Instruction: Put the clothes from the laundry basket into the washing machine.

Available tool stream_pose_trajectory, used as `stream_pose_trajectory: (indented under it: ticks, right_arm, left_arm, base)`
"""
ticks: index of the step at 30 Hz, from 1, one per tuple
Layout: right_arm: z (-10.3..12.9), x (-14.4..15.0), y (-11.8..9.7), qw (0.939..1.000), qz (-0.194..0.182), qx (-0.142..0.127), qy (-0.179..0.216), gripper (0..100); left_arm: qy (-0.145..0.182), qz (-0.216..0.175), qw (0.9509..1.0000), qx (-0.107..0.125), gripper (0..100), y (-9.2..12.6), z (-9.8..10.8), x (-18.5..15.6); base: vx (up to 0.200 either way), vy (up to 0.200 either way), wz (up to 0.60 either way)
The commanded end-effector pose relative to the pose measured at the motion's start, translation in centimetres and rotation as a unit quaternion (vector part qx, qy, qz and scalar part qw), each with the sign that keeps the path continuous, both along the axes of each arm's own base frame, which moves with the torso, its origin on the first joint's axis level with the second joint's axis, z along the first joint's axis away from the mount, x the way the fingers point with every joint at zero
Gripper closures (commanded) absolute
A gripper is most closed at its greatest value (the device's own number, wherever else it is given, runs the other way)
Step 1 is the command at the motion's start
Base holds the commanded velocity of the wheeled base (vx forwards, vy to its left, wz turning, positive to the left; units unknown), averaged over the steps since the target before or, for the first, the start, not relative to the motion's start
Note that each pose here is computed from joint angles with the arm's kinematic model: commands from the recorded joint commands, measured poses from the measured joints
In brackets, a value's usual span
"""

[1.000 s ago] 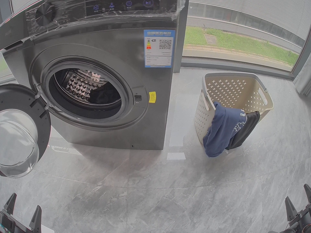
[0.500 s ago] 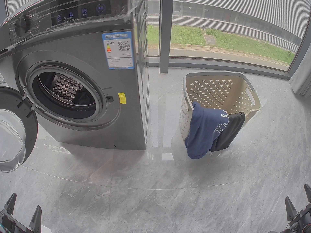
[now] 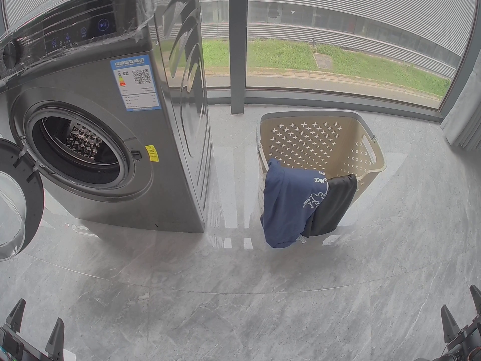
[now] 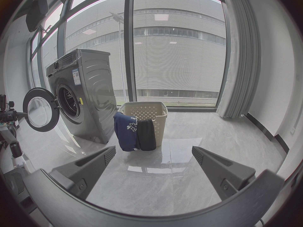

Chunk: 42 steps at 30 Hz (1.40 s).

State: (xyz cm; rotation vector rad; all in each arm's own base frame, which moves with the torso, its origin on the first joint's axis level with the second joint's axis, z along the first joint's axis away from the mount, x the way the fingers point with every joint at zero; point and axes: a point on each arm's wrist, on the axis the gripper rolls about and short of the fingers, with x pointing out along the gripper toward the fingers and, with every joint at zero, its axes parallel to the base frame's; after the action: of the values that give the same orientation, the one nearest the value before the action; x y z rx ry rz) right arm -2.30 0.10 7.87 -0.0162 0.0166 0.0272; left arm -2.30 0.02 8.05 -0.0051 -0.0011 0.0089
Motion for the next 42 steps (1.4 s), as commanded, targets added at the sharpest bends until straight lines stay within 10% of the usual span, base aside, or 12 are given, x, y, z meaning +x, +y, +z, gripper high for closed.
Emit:
stream_pose_trajectory:
  ticks: [1, 13, 42]
  right_arm:
    - [-0.30, 0.02, 0.00, 1.0000, 0.000, 0.000, 0.002, 0]
    - [-0.30, 0.02, 0.00, 1.0000, 0.000, 0.000, 0.002, 0]
    - [-0.30, 0.02, 0.00, 1.0000, 0.000, 0.000, 0.002, 0]
  left_arm:
    - [0.004, 0.000, 1.0000, -0.001, 0, 0.00, -0.47, 0.05]
    - [0.004, -0.001, 1.0000, -0.001, 0, 0.00, -0.46, 0.06]
    - [0.004, -0.001, 1.0000, -0.001, 0, 0.00, -0.46, 0.06]
  base:
    - [0.200, 0.000, 0.00]
    - [0.200, 0.000, 0.00]
    - [0.000, -0.131, 0.00]
